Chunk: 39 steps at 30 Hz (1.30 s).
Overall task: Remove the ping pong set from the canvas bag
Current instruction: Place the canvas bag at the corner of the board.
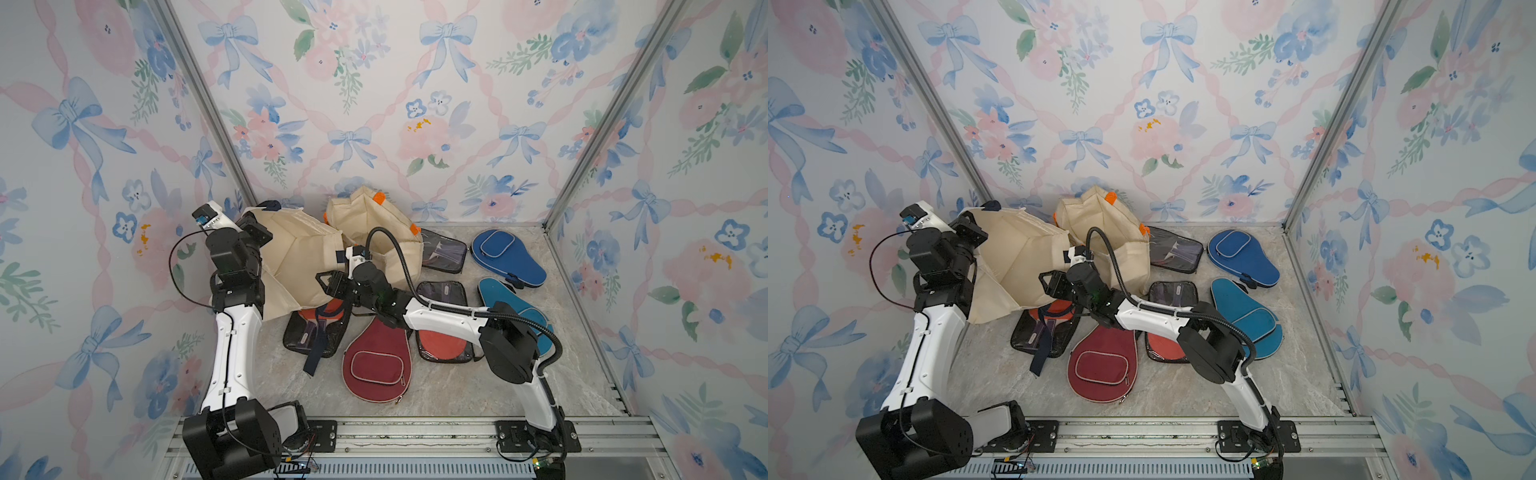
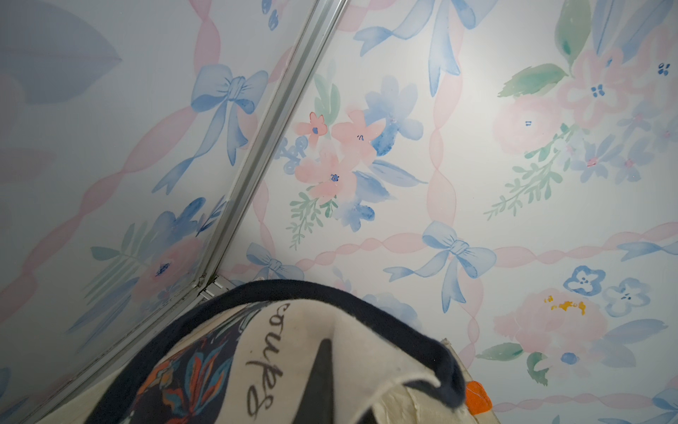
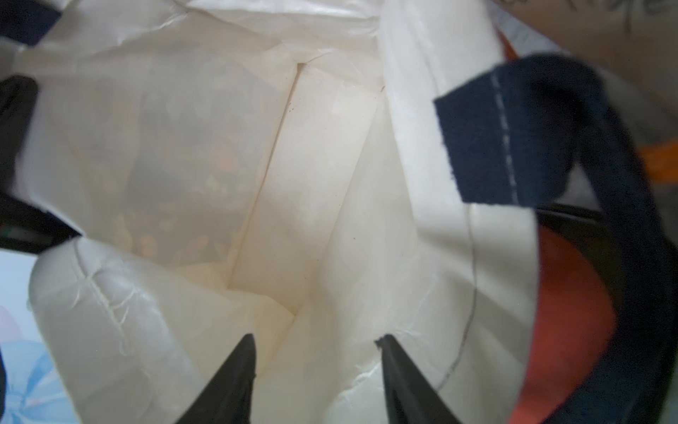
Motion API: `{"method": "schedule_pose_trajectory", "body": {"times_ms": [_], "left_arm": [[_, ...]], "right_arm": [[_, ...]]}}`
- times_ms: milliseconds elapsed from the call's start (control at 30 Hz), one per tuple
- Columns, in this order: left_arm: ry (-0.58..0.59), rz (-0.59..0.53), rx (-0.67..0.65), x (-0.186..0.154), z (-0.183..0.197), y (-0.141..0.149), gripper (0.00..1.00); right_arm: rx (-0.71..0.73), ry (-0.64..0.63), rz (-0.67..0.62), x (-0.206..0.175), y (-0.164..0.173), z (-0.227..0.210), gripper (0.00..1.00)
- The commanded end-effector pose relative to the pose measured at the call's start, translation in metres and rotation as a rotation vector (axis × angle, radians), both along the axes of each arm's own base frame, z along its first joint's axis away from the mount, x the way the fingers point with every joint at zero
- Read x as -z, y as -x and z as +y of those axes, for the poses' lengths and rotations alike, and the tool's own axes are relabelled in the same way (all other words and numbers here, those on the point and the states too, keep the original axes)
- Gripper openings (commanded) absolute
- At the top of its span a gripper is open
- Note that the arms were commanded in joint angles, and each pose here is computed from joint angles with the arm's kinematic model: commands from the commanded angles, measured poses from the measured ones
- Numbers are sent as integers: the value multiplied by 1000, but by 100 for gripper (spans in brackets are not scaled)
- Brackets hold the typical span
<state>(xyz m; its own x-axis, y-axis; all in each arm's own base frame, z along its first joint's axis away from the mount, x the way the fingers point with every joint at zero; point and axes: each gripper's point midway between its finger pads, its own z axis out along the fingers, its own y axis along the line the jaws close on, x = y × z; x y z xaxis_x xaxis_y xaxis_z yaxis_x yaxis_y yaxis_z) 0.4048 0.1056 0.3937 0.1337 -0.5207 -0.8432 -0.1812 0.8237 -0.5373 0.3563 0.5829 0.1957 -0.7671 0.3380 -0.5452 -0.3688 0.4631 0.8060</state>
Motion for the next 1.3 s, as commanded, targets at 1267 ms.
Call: {"method": "schedule_pose_trajectory", "body": {"times_ms": [1267], "left_arm": [[-47, -78, -3, -30, 1, -1, 0]], "right_arm": [[0, -15, 110, 33, -29, -5, 36]]}}
